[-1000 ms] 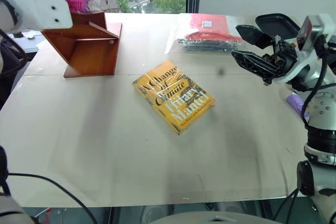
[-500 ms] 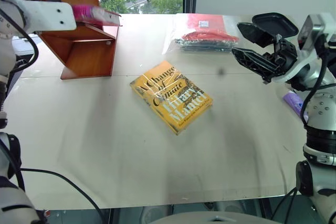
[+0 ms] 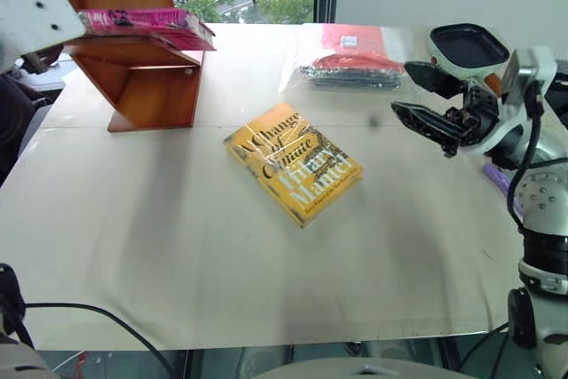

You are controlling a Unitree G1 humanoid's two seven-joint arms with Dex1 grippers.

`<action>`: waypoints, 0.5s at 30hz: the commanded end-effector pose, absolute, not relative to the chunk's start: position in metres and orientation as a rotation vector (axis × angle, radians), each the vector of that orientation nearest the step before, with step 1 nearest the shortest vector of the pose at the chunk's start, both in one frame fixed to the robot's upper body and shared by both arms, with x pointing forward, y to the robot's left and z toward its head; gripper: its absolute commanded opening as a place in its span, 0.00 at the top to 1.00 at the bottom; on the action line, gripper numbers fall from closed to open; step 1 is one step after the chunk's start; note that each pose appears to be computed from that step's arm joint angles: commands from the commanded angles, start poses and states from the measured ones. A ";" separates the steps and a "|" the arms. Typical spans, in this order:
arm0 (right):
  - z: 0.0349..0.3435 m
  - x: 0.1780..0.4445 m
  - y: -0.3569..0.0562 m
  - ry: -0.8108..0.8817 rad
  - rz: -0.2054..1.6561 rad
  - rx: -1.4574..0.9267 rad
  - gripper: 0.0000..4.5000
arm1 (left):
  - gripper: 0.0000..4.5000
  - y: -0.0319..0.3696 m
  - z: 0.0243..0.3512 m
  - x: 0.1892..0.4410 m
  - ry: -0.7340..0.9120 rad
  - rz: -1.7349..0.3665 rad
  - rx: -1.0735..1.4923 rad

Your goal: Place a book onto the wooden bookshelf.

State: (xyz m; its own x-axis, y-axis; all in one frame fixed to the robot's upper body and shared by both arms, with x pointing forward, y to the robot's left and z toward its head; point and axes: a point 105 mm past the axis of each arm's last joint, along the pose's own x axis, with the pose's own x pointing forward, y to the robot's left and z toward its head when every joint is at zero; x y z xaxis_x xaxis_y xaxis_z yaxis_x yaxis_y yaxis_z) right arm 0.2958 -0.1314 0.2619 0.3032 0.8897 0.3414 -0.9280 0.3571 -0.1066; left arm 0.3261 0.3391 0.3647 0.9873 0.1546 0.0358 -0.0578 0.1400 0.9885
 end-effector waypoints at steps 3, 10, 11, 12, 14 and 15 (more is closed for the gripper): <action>0.176 0.312 -0.173 -0.157 0.940 -0.165 0.00 | 0.00 0.230 0.290 0.306 -0.304 -0.314 0.696; 0.107 0.305 -0.195 -0.024 0.814 -0.217 0.00 | 0.00 0.215 0.128 0.255 0.103 -0.512 0.382; 0.102 0.303 -0.197 -0.013 0.810 -0.223 0.00 | 0.00 0.217 0.111 0.251 0.161 -0.495 0.340; 0.097 0.302 -0.198 -0.004 0.805 -0.228 0.00 | 0.00 0.217 0.099 0.248 0.191 -0.501 0.330; 0.090 0.299 -0.199 0.005 0.795 -0.231 0.00 | 0.00 0.214 0.090 0.242 0.202 -0.529 0.282; 0.088 0.298 -0.199 0.007 0.792 -0.227 0.00 | 0.00 0.213 0.090 0.242 0.194 -0.540 0.262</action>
State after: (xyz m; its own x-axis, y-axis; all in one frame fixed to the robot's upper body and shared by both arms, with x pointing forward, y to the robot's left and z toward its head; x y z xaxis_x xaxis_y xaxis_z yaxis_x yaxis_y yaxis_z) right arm 0.2995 -0.1980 0.0855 0.6963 0.7091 -0.1108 -0.7160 0.6756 -0.1759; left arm 0.2402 0.2179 0.0808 0.8409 -0.4456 -0.3071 0.5137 0.8358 0.1940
